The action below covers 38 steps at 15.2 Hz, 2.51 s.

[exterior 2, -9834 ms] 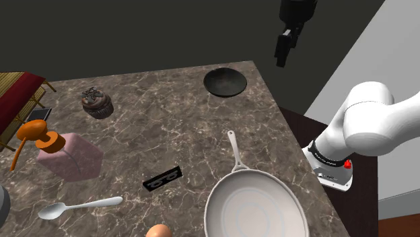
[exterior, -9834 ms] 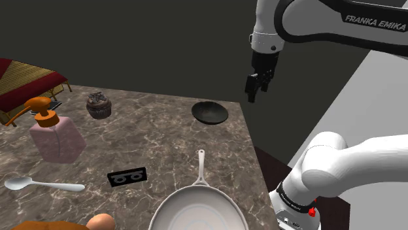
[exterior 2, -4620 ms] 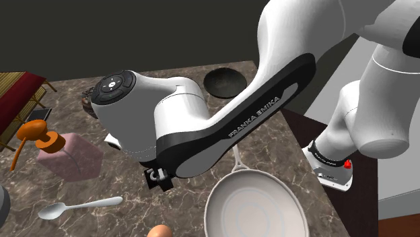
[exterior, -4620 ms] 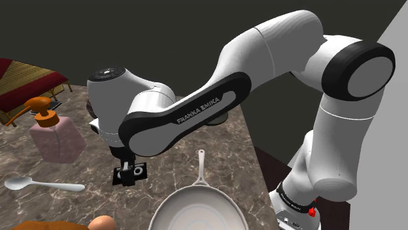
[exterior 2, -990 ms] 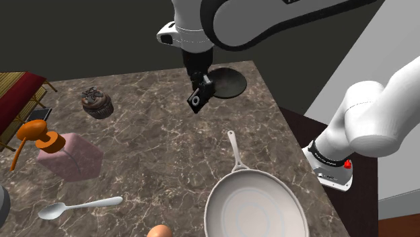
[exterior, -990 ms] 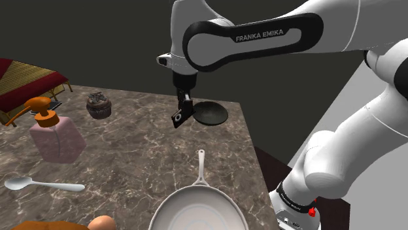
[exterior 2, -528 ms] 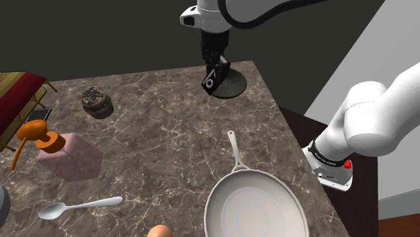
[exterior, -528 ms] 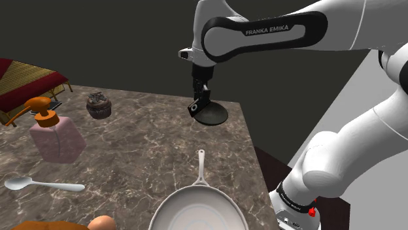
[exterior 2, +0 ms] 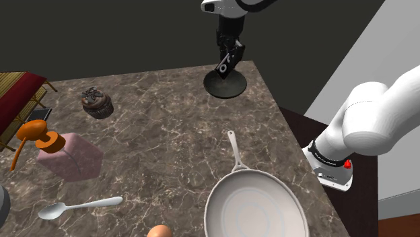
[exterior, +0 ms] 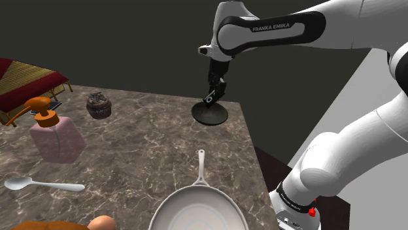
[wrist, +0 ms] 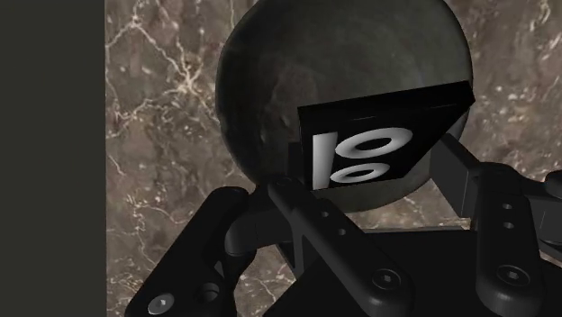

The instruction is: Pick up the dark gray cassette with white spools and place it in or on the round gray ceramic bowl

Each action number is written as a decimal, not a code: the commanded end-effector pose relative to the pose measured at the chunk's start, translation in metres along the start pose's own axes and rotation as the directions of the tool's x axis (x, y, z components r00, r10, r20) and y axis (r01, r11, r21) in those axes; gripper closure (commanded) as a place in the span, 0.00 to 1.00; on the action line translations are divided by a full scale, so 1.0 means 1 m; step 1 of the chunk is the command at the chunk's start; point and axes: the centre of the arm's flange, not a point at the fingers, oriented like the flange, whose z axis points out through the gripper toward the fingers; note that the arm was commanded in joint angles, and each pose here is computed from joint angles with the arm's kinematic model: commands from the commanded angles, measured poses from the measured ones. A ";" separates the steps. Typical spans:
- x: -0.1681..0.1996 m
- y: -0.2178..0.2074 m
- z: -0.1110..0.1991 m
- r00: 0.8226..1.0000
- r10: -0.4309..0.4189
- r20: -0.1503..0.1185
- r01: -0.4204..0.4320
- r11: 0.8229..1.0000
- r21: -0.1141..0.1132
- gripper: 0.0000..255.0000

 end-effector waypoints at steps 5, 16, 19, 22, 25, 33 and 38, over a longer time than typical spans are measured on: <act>-0.003 0.003 0.027 1.000 -0.001 0.000 0.001 1.000 0.000 1.00; -0.003 0.003 0.078 1.000 -0.001 0.000 0.001 1.000 0.000 1.00; -0.003 0.003 0.078 1.000 -0.001 0.000 0.001 1.000 0.000 1.00; -0.003 0.003 0.078 1.000 -0.001 0.000 0.001 1.000 0.000 1.00; -0.003 0.003 0.078 1.000 -0.001 0.000 0.001 1.000 0.000 0.00; -0.003 0.003 0.028 1.000 -0.001 0.000 0.001 1.000 0.000 0.00; -0.003 0.003 0.028 1.000 -0.001 0.000 0.001 1.000 0.000 0.00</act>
